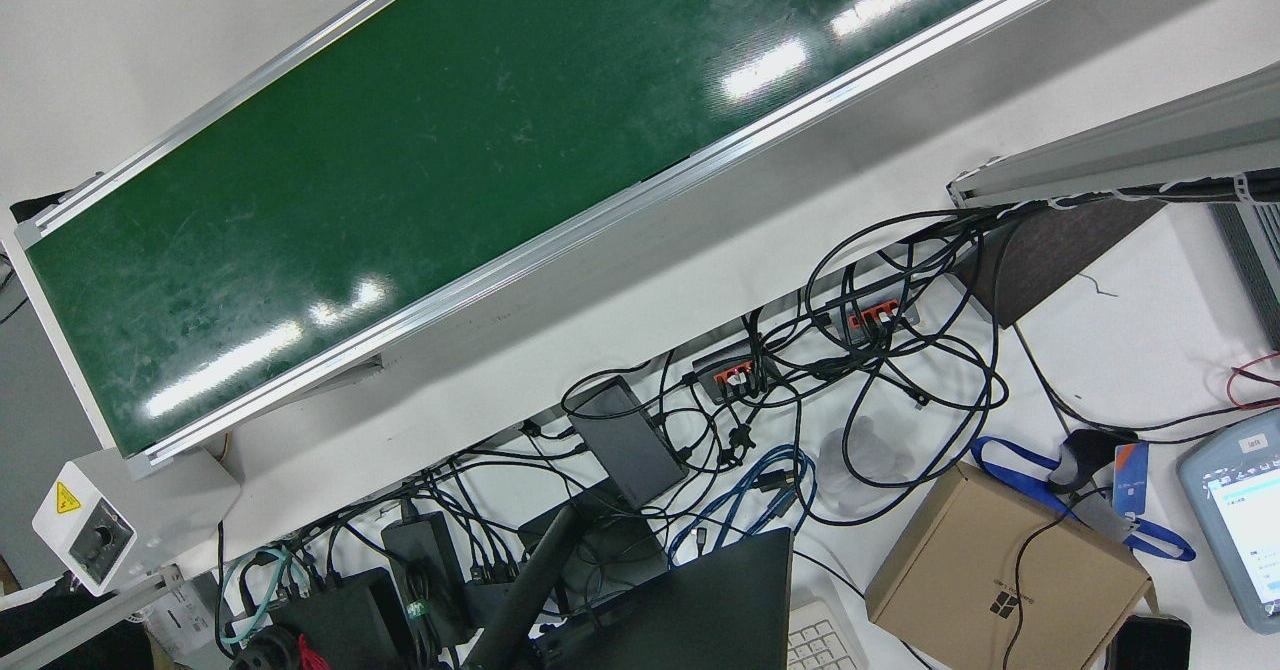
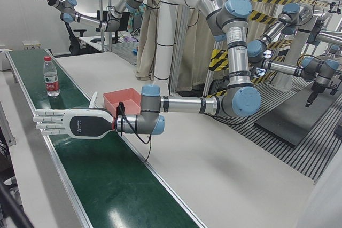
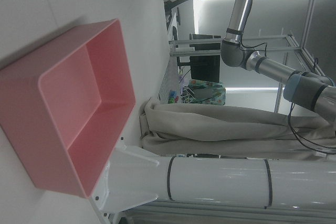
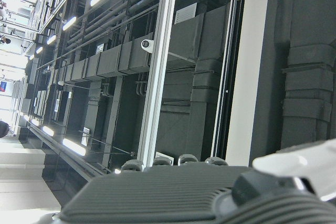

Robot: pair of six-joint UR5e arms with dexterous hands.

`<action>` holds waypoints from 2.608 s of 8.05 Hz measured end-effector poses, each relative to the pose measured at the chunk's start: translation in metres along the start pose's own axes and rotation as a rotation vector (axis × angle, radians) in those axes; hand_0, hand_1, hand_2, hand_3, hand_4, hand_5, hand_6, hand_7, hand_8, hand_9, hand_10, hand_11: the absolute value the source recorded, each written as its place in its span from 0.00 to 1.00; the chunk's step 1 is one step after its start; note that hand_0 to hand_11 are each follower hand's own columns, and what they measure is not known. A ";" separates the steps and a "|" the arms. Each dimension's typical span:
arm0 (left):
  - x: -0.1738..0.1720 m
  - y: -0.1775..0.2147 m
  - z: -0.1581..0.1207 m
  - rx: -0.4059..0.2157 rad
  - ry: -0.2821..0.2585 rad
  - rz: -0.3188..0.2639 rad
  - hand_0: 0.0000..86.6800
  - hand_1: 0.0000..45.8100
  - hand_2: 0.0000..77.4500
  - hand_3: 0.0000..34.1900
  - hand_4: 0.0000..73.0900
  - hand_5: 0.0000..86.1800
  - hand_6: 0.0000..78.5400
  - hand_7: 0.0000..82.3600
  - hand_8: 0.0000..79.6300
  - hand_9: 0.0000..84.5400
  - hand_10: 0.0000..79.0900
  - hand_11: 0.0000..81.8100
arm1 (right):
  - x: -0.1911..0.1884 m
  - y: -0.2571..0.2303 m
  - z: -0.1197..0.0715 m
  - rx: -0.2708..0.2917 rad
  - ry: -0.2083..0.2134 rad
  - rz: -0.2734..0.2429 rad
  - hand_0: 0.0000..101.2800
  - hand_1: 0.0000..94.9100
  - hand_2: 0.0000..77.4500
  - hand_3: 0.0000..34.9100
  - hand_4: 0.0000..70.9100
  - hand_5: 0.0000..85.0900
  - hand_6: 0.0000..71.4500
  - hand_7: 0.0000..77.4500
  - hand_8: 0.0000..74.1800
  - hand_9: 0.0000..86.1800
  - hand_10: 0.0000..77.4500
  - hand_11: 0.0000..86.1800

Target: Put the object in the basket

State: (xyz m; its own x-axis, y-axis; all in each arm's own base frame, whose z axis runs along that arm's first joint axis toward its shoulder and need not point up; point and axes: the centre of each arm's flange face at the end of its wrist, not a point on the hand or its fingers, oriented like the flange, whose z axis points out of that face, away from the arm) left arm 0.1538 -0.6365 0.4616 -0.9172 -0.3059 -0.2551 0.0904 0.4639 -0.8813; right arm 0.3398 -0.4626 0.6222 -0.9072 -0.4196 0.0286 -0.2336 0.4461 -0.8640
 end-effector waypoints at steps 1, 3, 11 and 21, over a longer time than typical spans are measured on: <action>0.000 0.000 0.000 0.000 0.000 -0.001 0.58 0.02 0.01 0.05 0.01 0.06 0.01 0.01 0.00 0.01 0.01 0.02 | 0.000 0.000 0.000 0.000 0.000 0.000 0.00 0.00 0.01 0.00 0.01 0.00 0.00 0.01 0.00 0.00 0.00 0.00; -0.001 0.001 0.001 -0.001 -0.002 -0.001 0.59 0.02 0.01 0.06 0.01 0.06 0.01 0.01 0.00 0.01 0.01 0.03 | 0.000 0.000 0.000 0.000 0.000 0.000 0.00 0.00 0.01 0.01 0.01 0.00 0.00 0.01 0.00 0.00 0.00 0.00; -0.045 0.031 0.009 0.009 0.091 -0.126 0.61 0.05 0.01 0.07 0.01 0.04 0.01 0.01 0.00 0.01 0.02 0.07 | 0.000 0.001 0.000 -0.001 -0.001 0.000 0.00 0.00 0.01 0.00 0.01 0.00 0.00 0.01 0.00 0.00 0.01 0.00; -0.059 0.061 0.010 0.066 0.080 0.031 0.57 0.02 0.01 0.11 0.01 0.04 0.01 0.01 0.00 0.01 0.01 0.02 | 0.000 0.001 0.000 -0.001 0.001 0.000 0.00 0.00 0.01 0.00 0.01 0.00 0.00 0.01 0.00 0.00 0.01 0.00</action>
State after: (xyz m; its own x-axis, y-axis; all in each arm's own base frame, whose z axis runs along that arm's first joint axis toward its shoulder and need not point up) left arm 0.2172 -0.5990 0.4189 -0.9416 -0.2234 -0.2521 0.1420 0.4155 -0.8985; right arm 0.3398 -0.4627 0.6215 -0.9075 -0.4190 0.0290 -0.2340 0.4472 -0.8633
